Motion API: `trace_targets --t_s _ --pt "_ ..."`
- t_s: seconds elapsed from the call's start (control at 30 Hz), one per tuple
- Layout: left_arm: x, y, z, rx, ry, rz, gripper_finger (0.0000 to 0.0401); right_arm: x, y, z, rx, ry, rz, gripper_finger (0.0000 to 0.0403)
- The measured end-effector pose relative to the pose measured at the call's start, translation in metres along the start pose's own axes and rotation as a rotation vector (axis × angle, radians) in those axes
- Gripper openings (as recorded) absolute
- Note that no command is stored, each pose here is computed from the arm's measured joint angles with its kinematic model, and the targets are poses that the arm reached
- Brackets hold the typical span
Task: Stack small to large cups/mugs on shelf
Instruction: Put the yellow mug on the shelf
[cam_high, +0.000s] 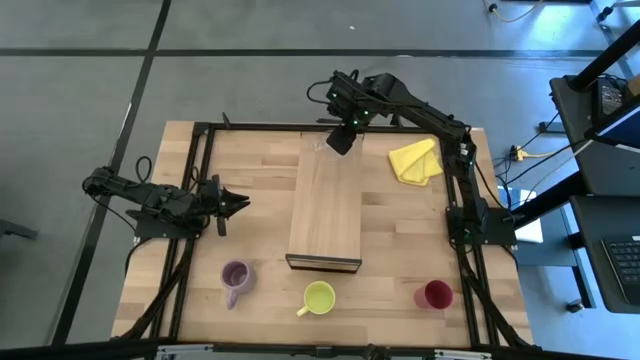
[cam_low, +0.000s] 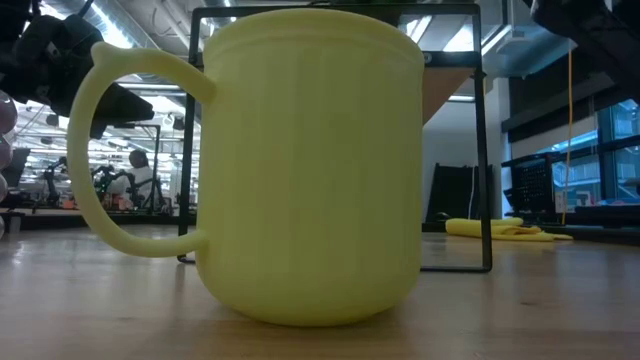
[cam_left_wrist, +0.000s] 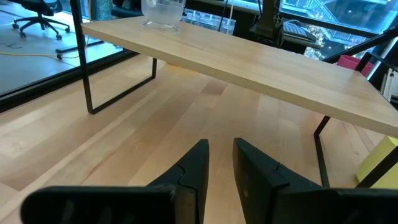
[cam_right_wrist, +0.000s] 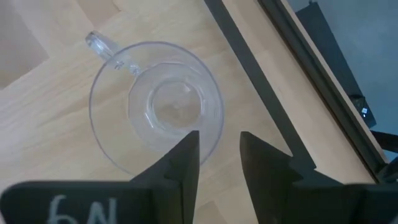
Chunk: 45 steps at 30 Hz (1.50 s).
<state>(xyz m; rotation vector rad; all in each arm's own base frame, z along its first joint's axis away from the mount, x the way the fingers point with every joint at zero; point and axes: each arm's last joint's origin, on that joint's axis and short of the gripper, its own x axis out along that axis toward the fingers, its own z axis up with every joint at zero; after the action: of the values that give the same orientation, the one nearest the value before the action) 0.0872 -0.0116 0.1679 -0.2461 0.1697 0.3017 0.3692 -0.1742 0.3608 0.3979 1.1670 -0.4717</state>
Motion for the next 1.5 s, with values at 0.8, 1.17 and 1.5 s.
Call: trace_targets --t_s 0.8,1.17,1.5 --pt "0.000 0.000 0.000 0.000 0.000 -0.001 0.0068 -0.163 0.043 -0.099 -0.254 -0.249 0.219 0.0117" --pt "0.000 0.000 0.000 0.000 0.001 0.000 0.0068 -0.198 0.065 -0.138 -0.135 -0.279 0.338 0.0117" --pt "0.000 0.000 0.000 0.000 0.001 0.000 0.0068 -0.202 0.073 -0.144 -0.175 -0.285 0.365 0.0117"
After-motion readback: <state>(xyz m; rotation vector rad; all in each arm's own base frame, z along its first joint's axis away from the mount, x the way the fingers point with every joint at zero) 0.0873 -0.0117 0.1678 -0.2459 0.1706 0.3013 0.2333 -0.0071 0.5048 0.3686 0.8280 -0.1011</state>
